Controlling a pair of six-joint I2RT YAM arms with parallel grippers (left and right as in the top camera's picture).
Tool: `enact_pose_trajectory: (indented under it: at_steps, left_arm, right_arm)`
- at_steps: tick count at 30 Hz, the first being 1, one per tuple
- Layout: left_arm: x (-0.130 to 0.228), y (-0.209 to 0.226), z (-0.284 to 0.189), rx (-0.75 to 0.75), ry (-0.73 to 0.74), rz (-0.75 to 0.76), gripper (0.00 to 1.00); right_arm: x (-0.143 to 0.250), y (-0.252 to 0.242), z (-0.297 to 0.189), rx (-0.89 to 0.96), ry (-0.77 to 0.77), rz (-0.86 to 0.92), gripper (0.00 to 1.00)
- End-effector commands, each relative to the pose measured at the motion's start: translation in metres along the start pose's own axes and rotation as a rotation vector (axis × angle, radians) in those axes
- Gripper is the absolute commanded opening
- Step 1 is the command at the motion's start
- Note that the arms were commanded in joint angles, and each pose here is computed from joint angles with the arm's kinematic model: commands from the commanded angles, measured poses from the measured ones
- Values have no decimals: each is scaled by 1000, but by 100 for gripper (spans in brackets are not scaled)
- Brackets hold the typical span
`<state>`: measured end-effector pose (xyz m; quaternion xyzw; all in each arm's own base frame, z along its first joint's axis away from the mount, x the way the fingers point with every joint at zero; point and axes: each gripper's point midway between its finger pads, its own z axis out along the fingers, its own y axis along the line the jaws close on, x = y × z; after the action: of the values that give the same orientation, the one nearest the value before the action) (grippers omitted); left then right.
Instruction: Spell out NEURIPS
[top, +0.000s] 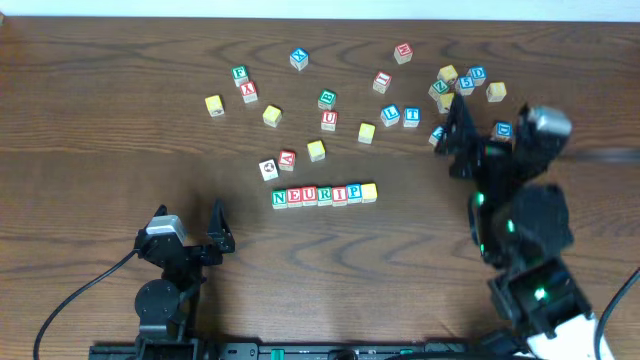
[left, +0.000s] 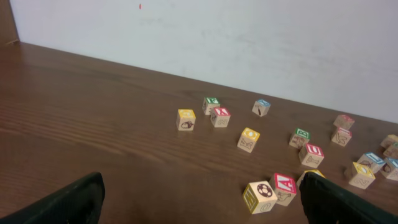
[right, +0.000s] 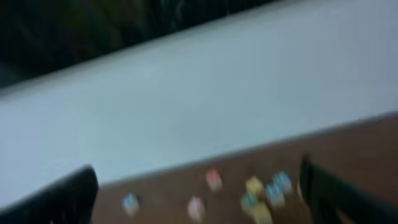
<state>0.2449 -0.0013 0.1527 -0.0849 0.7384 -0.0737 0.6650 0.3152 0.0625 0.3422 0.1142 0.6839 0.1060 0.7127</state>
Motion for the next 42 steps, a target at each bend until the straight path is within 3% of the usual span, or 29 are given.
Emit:
enact_pose_trajectory:
  at_steps: [1,17,32,42]
  left_arm:
    - [15,6,1,-25,46,-8,98]
    - [15,6,1,-25,46,-8,99]
    - [15,6,1,-25,46,-8,99]
    - [15,6,1,-25,46,-8,99]
  right_arm:
    - [20,-13,-19,-37,-49,-91,99]
    - [86,-79,-67,-9,-141,-172,99]
    - [148,-117,-76,82,77,-256,99]
    - [147,-121,-76,94,75,-263,99]
